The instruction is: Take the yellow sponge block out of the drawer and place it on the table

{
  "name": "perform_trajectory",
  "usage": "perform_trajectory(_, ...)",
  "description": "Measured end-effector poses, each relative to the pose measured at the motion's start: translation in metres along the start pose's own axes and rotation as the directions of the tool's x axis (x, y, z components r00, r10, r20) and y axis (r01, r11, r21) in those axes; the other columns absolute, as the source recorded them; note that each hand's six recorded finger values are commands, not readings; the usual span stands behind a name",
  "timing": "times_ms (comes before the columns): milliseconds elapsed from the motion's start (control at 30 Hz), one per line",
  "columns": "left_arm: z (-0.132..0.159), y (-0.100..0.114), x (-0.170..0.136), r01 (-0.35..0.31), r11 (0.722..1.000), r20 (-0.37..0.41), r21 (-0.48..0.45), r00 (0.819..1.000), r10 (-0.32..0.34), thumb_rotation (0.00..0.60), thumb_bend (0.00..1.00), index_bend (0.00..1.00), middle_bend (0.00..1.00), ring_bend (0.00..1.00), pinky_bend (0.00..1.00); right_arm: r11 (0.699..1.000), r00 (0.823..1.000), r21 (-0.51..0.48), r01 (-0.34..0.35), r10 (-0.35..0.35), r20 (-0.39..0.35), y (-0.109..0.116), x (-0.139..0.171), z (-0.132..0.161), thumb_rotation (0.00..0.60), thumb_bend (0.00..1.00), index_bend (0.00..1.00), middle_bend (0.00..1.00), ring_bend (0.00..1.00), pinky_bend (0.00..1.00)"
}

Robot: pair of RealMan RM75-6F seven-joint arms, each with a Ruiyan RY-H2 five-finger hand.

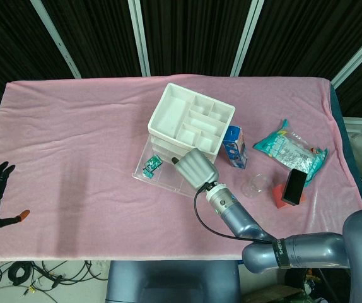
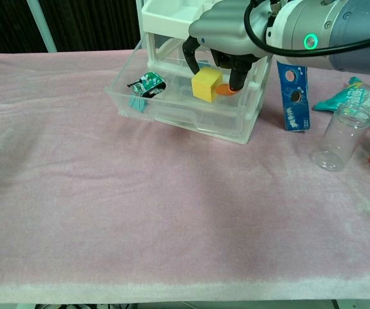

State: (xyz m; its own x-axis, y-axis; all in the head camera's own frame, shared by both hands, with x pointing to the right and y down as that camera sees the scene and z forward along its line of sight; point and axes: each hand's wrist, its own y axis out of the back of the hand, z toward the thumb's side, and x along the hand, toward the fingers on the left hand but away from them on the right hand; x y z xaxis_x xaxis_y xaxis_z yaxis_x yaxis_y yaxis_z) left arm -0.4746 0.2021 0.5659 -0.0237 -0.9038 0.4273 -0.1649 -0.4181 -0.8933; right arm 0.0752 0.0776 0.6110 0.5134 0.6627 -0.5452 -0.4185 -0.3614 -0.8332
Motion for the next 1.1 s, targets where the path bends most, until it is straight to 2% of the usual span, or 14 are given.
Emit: perform_trajectory(1100,0.0003,0.0001,-0.0003,-0.001,1.000,0.000,0.001,1.000,0.001,0.600,0.00,0.00,0.00,0.00,0.00,1.000,1.000,0.004,-0.010,0.010,0.003,-0.0063,0.0000,0.0025,0.600,0.26,0.41,0.98,0.98,0.90)
